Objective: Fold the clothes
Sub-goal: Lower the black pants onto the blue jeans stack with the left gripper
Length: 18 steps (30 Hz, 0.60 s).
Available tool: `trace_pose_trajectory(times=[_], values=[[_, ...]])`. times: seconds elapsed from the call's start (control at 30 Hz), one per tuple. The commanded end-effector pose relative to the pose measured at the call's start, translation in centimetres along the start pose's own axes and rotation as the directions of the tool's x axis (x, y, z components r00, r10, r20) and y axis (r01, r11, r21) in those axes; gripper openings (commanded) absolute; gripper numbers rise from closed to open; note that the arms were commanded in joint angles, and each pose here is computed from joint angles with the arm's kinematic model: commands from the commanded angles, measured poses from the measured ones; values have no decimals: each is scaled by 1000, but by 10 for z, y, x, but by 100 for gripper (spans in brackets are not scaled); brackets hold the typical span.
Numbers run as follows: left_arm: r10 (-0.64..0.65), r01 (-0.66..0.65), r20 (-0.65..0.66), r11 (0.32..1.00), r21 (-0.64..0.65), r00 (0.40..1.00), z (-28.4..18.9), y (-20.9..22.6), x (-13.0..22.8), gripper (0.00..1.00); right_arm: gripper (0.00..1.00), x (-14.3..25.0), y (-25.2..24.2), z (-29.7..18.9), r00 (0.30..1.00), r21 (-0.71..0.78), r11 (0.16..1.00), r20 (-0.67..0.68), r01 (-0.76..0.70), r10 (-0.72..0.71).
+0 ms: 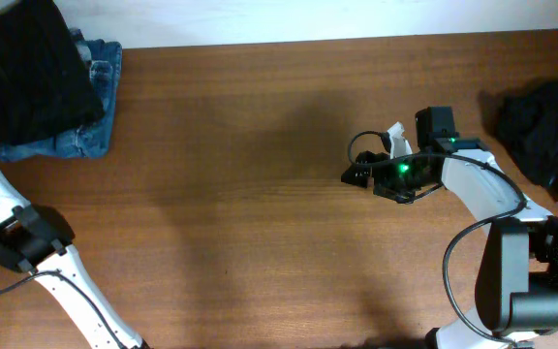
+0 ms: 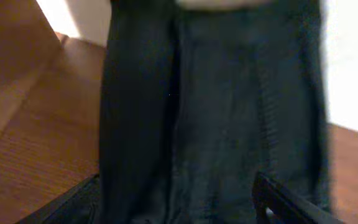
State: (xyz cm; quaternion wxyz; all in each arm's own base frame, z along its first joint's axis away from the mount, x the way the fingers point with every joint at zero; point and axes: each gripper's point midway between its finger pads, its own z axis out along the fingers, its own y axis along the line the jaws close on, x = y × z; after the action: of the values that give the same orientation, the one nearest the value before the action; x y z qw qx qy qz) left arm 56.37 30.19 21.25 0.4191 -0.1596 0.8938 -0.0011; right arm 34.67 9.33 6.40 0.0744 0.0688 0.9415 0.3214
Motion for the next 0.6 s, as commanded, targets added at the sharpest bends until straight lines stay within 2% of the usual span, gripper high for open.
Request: trace_pose_trajectory(times=[0.0, 0.07, 0.13, 0.27, 0.37, 0.4, 0.43, 0.47, 0.5, 0.57], values=[[-35, 35, 108, 999, -3, 994, -62, -14, -42, 86, 99, 5, -4, 4, 1000, 11, 1000, -15, -13, 13], [-78, 78, 86, 997, 3, 993, -72, -18, -39, 86, 99, 5, -4, 4, 1000, 11, 1000, -15, -13, 14], [-94, 90, 40, 992, 86, 995, -76, -34, -29, 86, 99, 5, -4, 4, 1000, 11, 1000, -15, -13, 14], [-101, 104, -23, 969, 222, 995, -77, -63, -17, 76, 99, 4, -4, 4, 1000, 11, 1000, -14, -13, 13], [-62, 66, -23, 971, 228, 998, -69, -78, -16, 70, 99, 4, -4, 4, 1000, 11, 1000, -14, -13, 13], [-55, 57, -17, 974, 219, 998, -65, -80, -18, 67, 99, 5, -4, 4, 1000, 11, 1000, -15, -13, 13], [-38, 37, 3, 982, 185, 999, -58, -81, -22, 59, 99, 5, -4, 4, 1000, 11, 1000, -15, -14, 14], [-25, 21, 25, 988, 150, 999, -53, -80, -27, 44, 99, 5, -4, 4, 1000, 11, 1000, -15, -14, 14], [-12, 6, 56, 994, 107, 998, -46, -79, -34, 36, 99, 5, -4, 4, 1000, 11, 1000, -15, -14, 14], [-10, 7, 119, 1000, 31, 993, -33, -76, -49, 32, 99, 5, -4, 4, 1000, 11, 1000, -17, -15, 15]])
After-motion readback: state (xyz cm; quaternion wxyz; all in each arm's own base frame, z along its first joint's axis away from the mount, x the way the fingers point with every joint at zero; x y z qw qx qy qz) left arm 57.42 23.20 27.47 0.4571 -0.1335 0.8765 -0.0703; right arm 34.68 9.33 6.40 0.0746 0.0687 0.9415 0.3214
